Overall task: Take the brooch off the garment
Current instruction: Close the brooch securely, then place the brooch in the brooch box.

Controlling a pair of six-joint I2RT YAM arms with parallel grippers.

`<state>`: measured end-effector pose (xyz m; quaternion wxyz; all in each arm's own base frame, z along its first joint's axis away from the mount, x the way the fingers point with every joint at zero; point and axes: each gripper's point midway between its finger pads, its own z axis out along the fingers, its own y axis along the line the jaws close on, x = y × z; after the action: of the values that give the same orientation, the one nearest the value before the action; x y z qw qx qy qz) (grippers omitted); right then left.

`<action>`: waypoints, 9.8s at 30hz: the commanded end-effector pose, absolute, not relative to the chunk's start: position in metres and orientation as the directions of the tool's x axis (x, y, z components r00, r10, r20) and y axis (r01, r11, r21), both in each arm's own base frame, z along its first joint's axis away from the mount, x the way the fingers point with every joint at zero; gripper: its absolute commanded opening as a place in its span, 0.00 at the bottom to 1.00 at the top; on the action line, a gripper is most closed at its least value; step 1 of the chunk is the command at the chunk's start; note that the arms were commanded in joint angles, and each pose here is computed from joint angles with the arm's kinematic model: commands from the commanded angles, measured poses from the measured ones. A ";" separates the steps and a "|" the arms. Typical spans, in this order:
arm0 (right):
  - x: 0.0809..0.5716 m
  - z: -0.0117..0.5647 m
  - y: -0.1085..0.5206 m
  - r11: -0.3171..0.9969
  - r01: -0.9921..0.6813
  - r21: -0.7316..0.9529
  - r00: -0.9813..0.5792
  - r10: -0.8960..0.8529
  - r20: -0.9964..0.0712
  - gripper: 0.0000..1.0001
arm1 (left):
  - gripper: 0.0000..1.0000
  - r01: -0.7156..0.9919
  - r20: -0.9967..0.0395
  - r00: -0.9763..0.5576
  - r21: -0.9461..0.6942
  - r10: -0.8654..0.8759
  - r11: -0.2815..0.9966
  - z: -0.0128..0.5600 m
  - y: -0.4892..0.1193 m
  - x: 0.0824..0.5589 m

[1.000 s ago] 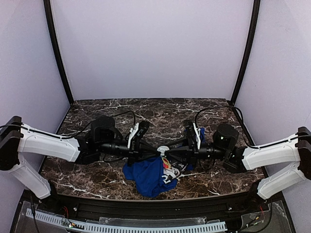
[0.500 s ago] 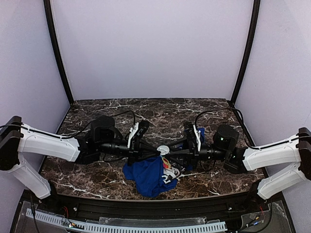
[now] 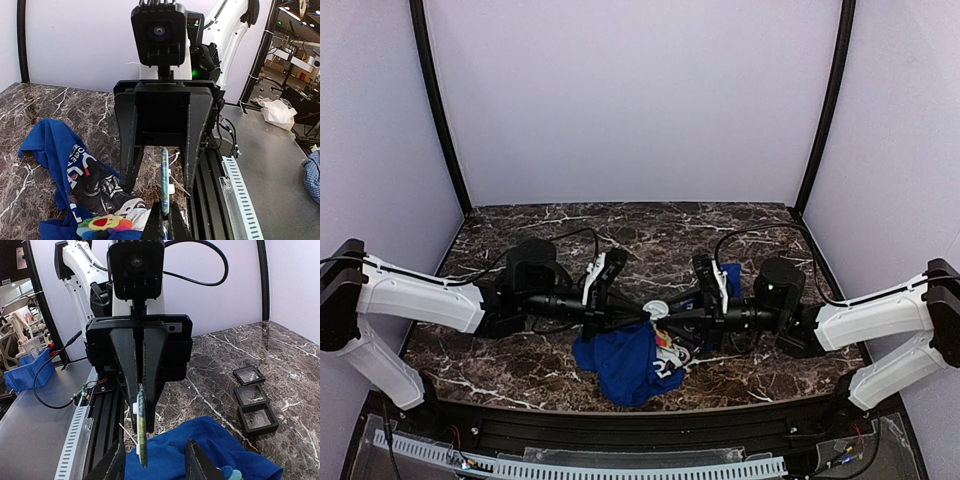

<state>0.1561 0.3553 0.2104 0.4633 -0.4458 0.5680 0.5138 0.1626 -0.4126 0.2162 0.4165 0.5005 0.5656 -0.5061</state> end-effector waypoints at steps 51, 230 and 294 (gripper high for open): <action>0.164 0.232 0.368 0.070 -0.978 0.198 -0.197 0.022 -0.980 0.17 | 0.01 0.989 -0.978 -0.124 -0.136 0.169 -0.064 0.215 -0.409 0.152; 0.282 0.224 0.336 0.446 -0.673 0.590 -0.470 0.358 -0.807 0.00 | 0.01 0.990 -0.981 -0.138 -0.139 0.138 -0.001 0.209 -0.396 0.169; 0.214 0.252 0.328 0.273 -0.897 0.349 -0.287 0.240 -0.927 0.43 | 0.01 0.964 -0.964 -0.237 -0.219 0.119 0.152 0.199 -0.386 0.215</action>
<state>0.2223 0.3329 0.2502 0.5128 -0.2439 0.6016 0.5618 0.2188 -0.3888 0.2029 0.4439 0.4269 0.6166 -0.4905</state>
